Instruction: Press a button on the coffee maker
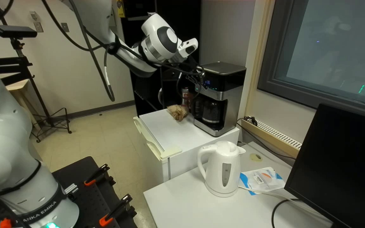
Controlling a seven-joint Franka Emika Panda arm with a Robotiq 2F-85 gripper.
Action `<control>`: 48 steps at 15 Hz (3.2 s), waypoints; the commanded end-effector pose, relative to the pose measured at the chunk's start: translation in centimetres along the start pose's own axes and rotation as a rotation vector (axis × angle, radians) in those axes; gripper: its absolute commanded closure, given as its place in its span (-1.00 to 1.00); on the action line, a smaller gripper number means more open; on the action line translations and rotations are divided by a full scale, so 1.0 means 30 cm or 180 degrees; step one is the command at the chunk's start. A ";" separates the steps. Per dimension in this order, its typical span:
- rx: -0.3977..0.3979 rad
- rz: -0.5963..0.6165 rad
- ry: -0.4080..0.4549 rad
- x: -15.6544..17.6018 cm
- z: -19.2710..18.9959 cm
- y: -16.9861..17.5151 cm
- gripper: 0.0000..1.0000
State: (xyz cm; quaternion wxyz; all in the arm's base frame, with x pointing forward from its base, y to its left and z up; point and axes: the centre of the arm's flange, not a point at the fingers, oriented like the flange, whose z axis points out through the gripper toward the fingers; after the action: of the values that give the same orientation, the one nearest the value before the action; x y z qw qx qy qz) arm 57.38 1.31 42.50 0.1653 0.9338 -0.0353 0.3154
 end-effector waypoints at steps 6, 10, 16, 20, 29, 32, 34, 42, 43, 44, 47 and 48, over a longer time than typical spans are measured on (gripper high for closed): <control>0.0037 0.0151 0.0231 0.057 0.133 -0.074 0.99; 0.0020 0.0200 0.0263 0.071 0.181 -0.094 0.99; 0.0001 0.0266 0.0301 0.094 0.240 -0.111 0.99; -0.0012 0.0277 0.0288 0.086 0.260 -0.118 0.99; 0.0149 0.0230 0.0372 0.072 0.112 -0.057 0.99; 0.0198 0.0223 0.0443 0.068 0.051 -0.040 0.99; 0.0186 0.0228 0.0436 0.049 0.009 -0.029 0.99; 0.0195 0.0178 0.0137 -0.120 -0.158 -0.009 0.99; 0.0226 0.0147 0.0067 -0.145 -0.177 -0.009 0.99; 0.0233 0.0130 -0.0009 -0.172 -0.196 -0.009 0.99; 0.0286 0.0060 -0.0284 -0.249 -0.246 -0.021 0.99; 0.0305 0.0030 -0.0379 -0.273 -0.260 -0.028 0.99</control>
State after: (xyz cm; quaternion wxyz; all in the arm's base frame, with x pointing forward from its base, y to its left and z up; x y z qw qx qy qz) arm 50.30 3.81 41.23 0.1143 0.9470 -0.0449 0.2967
